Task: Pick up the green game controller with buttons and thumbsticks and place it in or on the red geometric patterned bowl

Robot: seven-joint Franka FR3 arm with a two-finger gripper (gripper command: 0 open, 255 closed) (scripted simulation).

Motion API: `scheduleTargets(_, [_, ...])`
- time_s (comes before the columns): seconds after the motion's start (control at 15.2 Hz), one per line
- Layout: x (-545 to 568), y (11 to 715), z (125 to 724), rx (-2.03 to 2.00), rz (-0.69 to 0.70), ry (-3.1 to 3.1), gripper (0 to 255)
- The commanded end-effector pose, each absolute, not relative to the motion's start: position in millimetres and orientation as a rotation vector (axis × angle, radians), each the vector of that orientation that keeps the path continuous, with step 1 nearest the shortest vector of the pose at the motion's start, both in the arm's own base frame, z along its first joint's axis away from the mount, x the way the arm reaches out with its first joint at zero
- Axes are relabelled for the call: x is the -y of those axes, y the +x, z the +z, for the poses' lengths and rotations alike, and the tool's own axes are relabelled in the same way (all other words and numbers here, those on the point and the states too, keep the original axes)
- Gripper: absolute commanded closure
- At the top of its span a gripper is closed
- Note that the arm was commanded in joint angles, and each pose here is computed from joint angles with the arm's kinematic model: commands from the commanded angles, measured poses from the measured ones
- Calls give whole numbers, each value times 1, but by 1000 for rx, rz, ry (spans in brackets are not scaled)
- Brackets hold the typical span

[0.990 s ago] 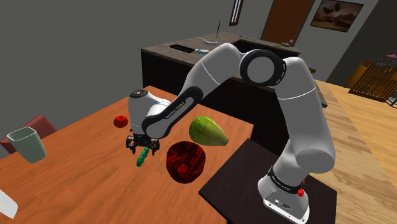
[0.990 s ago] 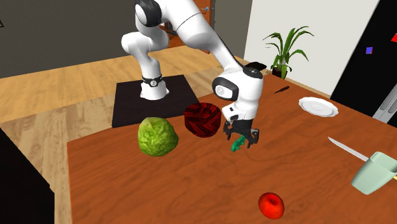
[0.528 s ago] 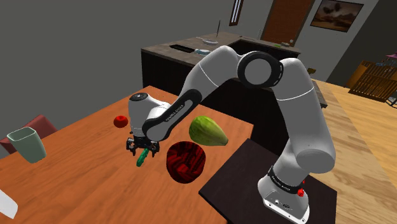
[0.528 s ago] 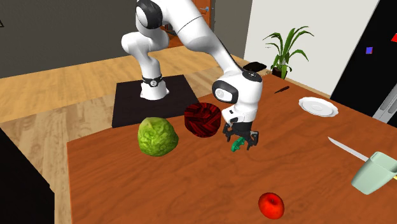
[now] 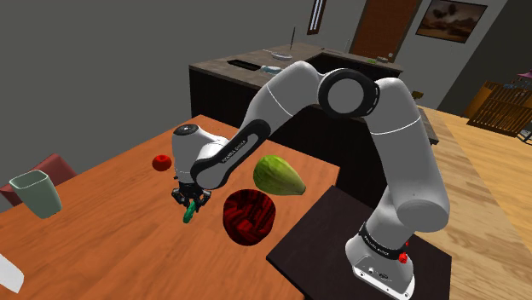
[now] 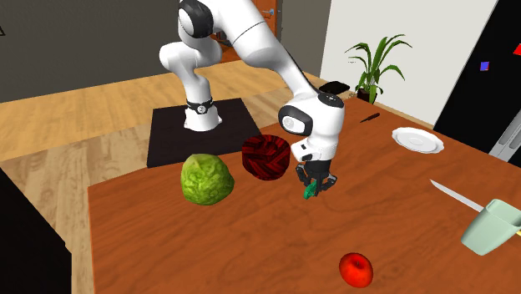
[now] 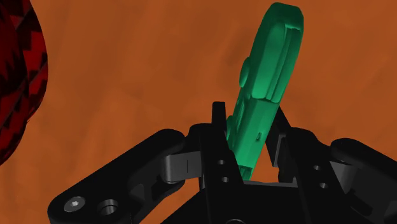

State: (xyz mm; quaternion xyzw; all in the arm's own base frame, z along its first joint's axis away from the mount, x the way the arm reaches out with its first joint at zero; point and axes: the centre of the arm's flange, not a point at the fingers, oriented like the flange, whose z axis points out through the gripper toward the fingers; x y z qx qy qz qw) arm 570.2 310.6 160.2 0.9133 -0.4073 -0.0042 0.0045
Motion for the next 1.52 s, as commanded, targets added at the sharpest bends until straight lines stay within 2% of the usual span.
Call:
scheduleTargets(0.0, [-311, 570, 160, 1276, -13, 2861, 255])
scheduleTargets(0.2, [-311, 570, 160, 1276, -13, 2861, 255])
scheduleTargets(1.45, [-311, 570, 260, 1276, -13, 2861, 255])
